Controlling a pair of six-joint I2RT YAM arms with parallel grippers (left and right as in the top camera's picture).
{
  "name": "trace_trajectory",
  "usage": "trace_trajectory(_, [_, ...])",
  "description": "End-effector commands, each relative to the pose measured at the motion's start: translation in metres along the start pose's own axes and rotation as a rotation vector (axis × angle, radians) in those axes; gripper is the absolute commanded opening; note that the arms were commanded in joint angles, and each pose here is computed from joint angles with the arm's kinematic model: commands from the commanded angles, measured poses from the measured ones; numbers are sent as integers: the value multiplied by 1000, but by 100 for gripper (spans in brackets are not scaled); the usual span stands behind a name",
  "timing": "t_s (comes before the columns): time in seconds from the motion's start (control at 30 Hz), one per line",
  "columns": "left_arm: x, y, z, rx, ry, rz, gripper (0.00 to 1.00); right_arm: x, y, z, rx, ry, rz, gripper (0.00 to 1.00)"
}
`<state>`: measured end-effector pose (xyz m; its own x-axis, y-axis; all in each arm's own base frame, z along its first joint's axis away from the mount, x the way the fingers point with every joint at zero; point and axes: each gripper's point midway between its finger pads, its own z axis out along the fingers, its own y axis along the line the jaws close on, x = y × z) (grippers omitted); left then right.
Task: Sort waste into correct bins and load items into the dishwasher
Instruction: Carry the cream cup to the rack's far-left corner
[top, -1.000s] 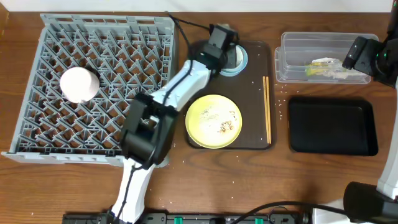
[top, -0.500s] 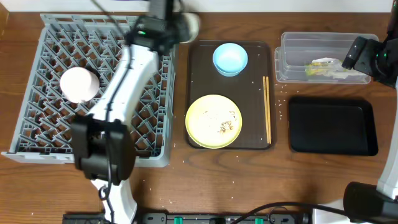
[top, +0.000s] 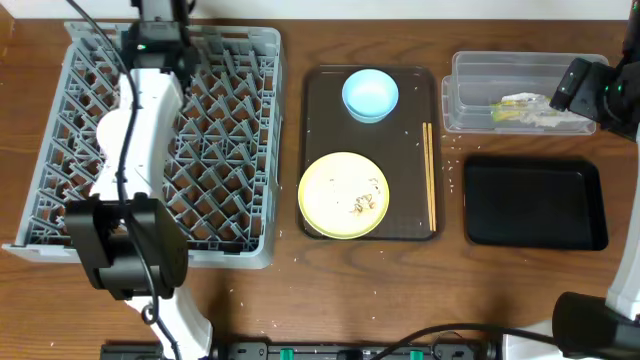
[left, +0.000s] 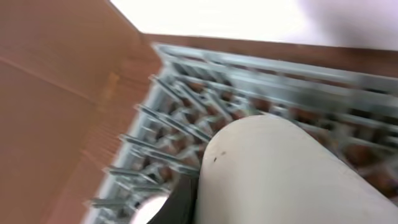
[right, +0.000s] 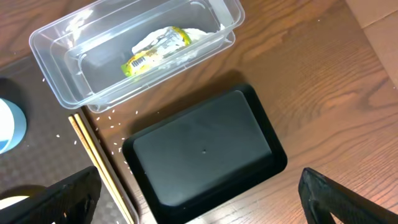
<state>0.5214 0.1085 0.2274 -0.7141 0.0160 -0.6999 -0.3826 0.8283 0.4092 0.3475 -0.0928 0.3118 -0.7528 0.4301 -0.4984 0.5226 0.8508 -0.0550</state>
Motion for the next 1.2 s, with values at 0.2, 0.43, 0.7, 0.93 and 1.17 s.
trace_trajectory(0.2, [27, 39, 66, -216, 81, 114, 8, 2, -1, 0, 9, 8, -13, 99])
trace_trajectory(0.43, [45, 38, 113, -308, 97, 155, 9, -1, 0, 0, 6, -4, -9, 99])
trace_trajectory(0.7, [63, 49, 138, -447, 125, 176, 24, -16, 5, 0, -15, -64, 7, 99])
trace_trajectory(0.93, [56, 68, 132, -504, 114, 141, 61, -24, 7, -1, -25, -94, 16, 99])
trace_trajectory(1.17, [31, 80, 107, -471, 61, 104, 64, -23, 7, -1, -25, -93, 15, 99])
